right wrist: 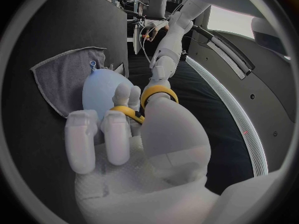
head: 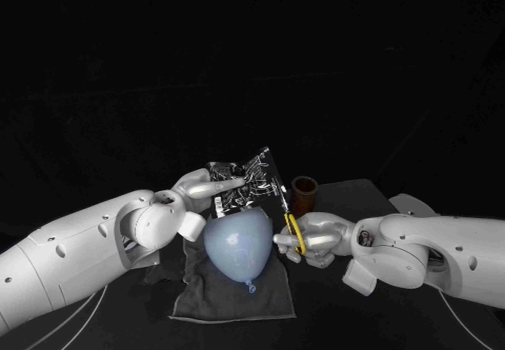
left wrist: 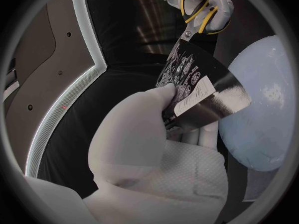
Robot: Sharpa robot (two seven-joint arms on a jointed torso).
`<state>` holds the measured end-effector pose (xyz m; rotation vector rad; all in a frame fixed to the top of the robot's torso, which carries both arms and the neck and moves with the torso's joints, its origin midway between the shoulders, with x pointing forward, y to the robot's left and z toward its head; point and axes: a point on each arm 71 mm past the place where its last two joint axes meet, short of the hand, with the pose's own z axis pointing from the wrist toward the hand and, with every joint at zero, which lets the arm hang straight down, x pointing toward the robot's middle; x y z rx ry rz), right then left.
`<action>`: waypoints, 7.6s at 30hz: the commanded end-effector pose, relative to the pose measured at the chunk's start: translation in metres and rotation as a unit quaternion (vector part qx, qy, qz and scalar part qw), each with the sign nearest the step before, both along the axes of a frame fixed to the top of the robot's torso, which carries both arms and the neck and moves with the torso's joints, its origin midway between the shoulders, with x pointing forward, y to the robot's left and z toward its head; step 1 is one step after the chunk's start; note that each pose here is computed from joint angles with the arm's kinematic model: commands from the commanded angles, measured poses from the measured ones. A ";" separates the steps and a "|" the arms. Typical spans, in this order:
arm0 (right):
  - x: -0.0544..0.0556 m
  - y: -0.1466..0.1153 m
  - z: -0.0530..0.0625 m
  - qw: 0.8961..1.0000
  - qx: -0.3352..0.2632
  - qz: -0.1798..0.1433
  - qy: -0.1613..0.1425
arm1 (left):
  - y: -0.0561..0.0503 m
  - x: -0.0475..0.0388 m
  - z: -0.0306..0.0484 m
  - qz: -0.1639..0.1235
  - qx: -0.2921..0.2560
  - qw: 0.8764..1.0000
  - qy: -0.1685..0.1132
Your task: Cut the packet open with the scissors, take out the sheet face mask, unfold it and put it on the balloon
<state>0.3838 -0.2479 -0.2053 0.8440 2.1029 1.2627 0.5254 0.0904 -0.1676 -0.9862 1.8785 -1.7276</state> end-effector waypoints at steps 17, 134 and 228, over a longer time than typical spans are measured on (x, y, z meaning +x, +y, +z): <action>0.002 -0.004 0.007 1.000 0.007 -0.004 -0.017 | -0.003 -0.0030 0.0005 -0.028 0.003 1.000 -0.009; 0.015 -0.004 0.024 0.999 -0.020 -0.001 -0.044 | 0.001 -0.0037 -0.0031 -0.078 0.052 0.995 -0.042; 0.028 0.000 0.037 0.996 -0.018 -0.010 -0.089 | 0.009 -0.0025 -0.0066 -0.083 0.076 0.992 -0.048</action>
